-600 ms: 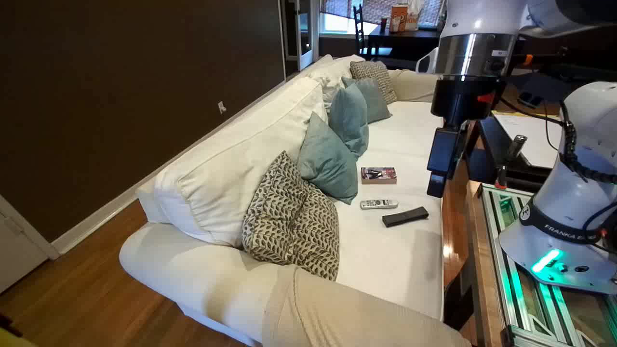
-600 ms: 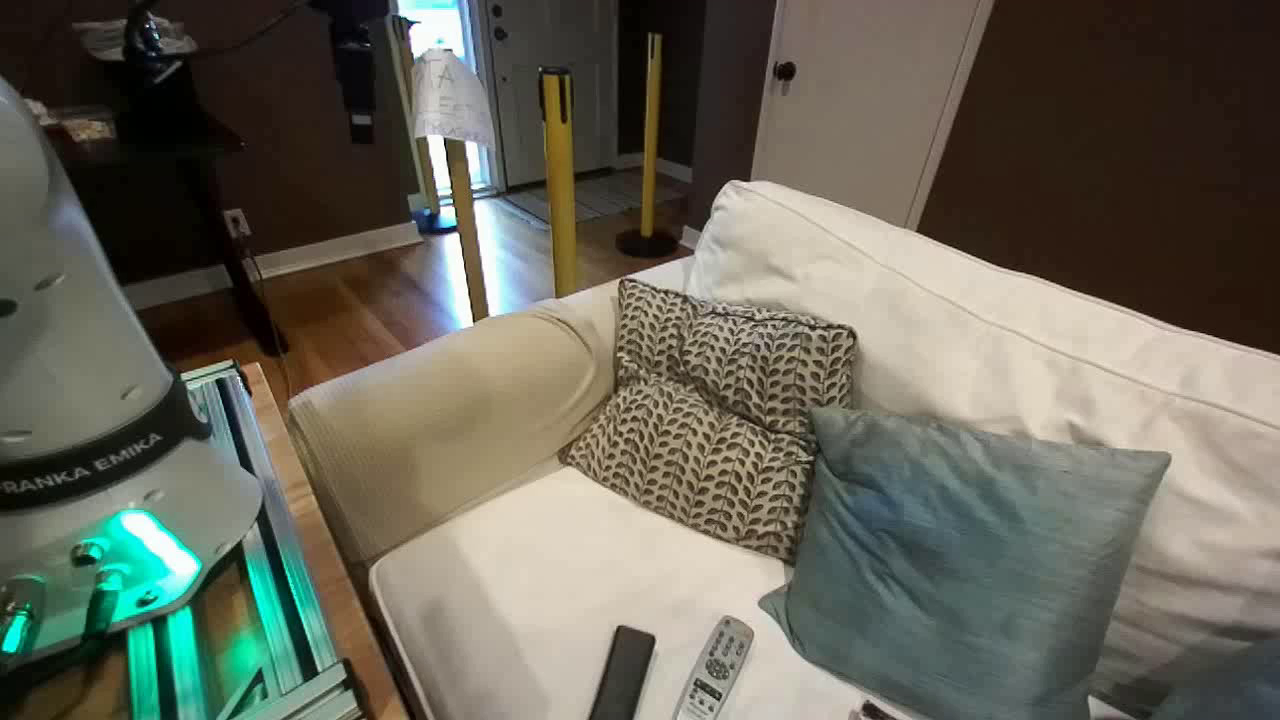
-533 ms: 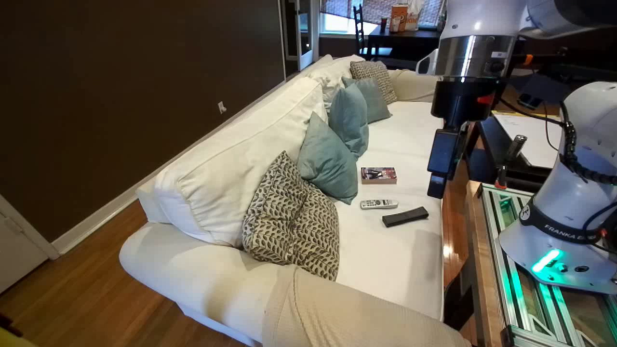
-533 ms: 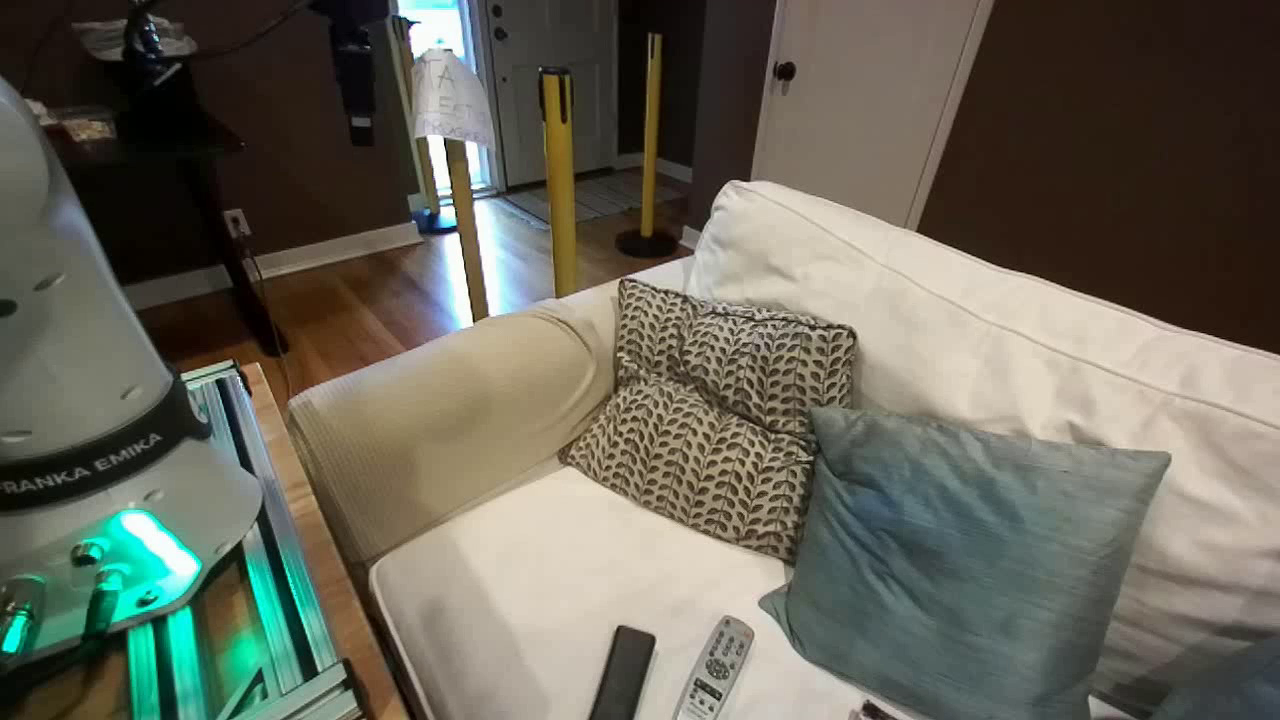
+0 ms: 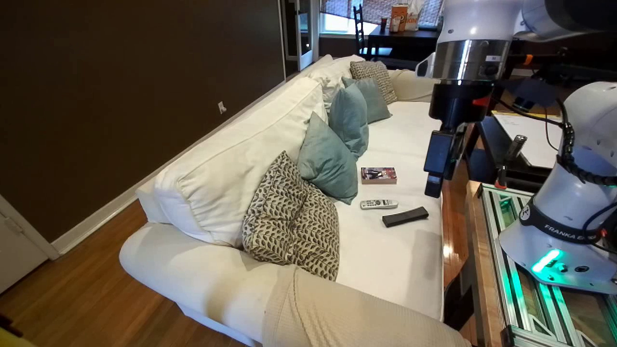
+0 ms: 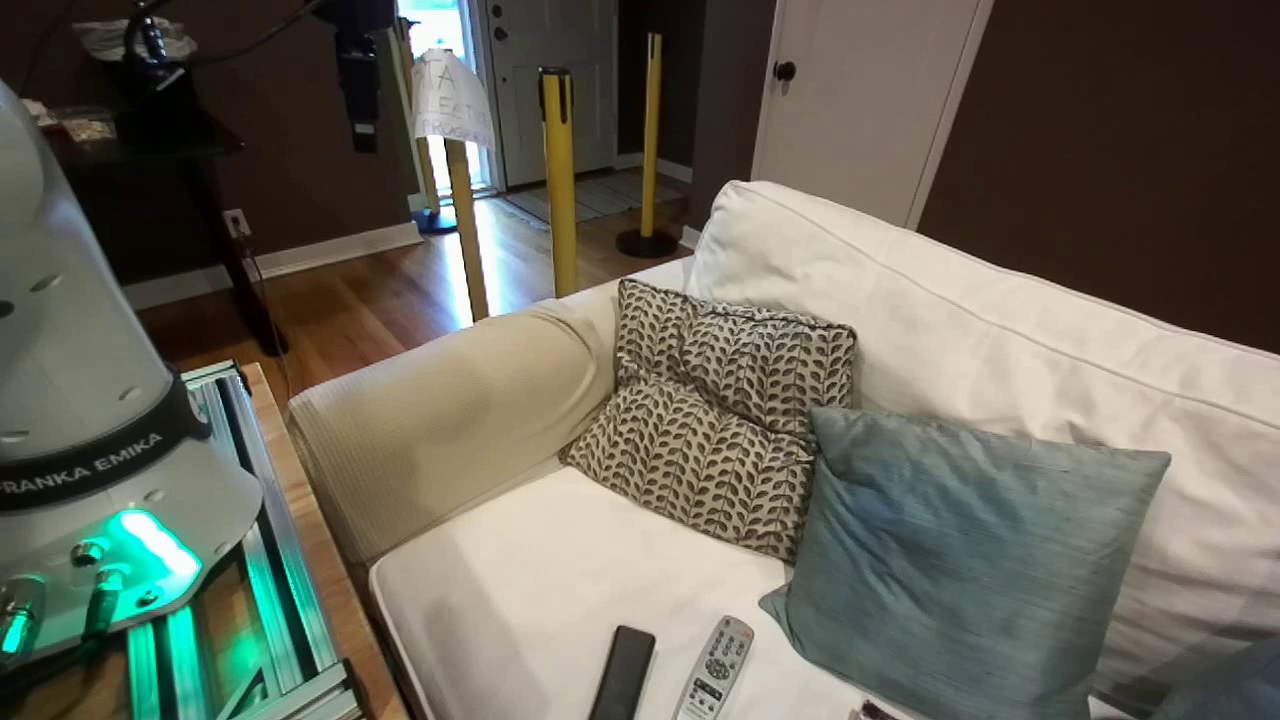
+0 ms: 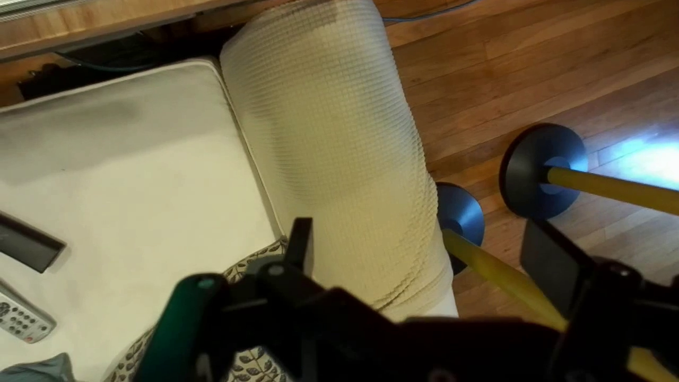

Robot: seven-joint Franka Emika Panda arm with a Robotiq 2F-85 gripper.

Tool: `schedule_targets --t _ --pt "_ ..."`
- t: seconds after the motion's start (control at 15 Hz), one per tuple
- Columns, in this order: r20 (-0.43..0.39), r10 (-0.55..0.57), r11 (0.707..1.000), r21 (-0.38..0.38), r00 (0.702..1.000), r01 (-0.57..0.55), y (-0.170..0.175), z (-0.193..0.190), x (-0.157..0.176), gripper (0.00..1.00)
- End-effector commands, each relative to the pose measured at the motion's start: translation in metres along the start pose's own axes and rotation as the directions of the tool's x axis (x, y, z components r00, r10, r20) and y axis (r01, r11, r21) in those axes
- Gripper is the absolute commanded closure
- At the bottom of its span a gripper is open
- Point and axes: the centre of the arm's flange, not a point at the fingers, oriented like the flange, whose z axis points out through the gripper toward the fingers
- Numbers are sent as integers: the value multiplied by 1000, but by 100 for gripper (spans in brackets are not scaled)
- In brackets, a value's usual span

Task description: Put the grey remote control on the left armrest of the chair.

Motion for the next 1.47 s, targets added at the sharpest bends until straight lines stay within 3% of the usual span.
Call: schedule_targets --t 0.0,0.27,0.47,0.73,1.0,1.2,1.27,1.4 --pt "-68 180 984 -1 981 -180 53 -2 31 0" --pt "-161 289 956 8 944 -292 124 -11 76 0" --pt "-178 205 974 -55 962 -218 155 -7 97 0" --pt "-64 43 976 -211 997 -55 177 19 106 0" --pt "39 -41 946 -320 998 51 199 49 107 0" --pt "70 -24 930 -363 997 48 224 65 109 0" --pt "59 -18 940 -339 998 37 202 45 114 0" --pt "66 -10 940 -339 998 32 207 48 116 0"
